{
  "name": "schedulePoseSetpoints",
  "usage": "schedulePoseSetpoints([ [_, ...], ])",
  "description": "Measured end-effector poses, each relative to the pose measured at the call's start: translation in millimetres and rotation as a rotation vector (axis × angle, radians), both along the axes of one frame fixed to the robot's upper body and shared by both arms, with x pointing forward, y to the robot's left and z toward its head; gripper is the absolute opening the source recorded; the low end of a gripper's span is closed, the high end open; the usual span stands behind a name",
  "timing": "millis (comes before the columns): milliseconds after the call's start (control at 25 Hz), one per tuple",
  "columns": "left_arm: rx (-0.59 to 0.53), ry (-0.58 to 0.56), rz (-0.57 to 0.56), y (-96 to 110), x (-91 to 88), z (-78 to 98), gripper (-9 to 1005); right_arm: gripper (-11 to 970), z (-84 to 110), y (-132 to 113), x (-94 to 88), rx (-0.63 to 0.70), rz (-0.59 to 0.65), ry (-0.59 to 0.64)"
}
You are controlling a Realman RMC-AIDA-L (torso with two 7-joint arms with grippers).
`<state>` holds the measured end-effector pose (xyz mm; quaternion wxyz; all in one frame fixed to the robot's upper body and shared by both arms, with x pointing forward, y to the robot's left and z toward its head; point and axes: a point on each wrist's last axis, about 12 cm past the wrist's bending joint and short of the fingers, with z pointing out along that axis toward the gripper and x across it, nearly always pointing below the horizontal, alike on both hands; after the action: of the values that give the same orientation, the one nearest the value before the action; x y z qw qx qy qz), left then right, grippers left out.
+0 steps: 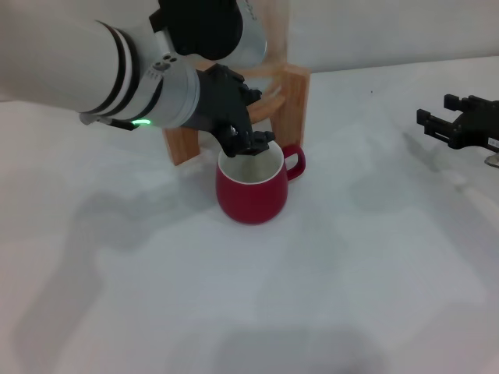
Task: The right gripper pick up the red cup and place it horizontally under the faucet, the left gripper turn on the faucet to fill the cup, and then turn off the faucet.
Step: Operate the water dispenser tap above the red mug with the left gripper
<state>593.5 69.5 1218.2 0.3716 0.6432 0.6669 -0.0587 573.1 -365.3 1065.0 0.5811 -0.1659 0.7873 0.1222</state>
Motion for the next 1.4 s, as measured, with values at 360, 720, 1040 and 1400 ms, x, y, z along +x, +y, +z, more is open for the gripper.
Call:
schedulePoseSetpoints([
  [360, -0.005, -0.009, 0.008, 0, 2.9, 0.5, 573, 589, -0.1, 0, 0.5, -0.004, -0.001, 0.002],
  [720, 0.005, -0.014, 0.018, -1, 8.0, -1.5, 573, 588, 0.2, -1, 0.9, -0.006, -0.006, 0.001],
  [1040, 0.006, -0.025, 0.022, -2, 10.9, -1.7, 574, 588, 0.3, -1, 1.1, -0.007, -0.010, 0.001],
  [1400, 0.008, -0.032, 0.015, -3, 10.5, -0.4, 573, 588, 0.7, -2, 1.2, -0.008, -0.013, -0.001],
])
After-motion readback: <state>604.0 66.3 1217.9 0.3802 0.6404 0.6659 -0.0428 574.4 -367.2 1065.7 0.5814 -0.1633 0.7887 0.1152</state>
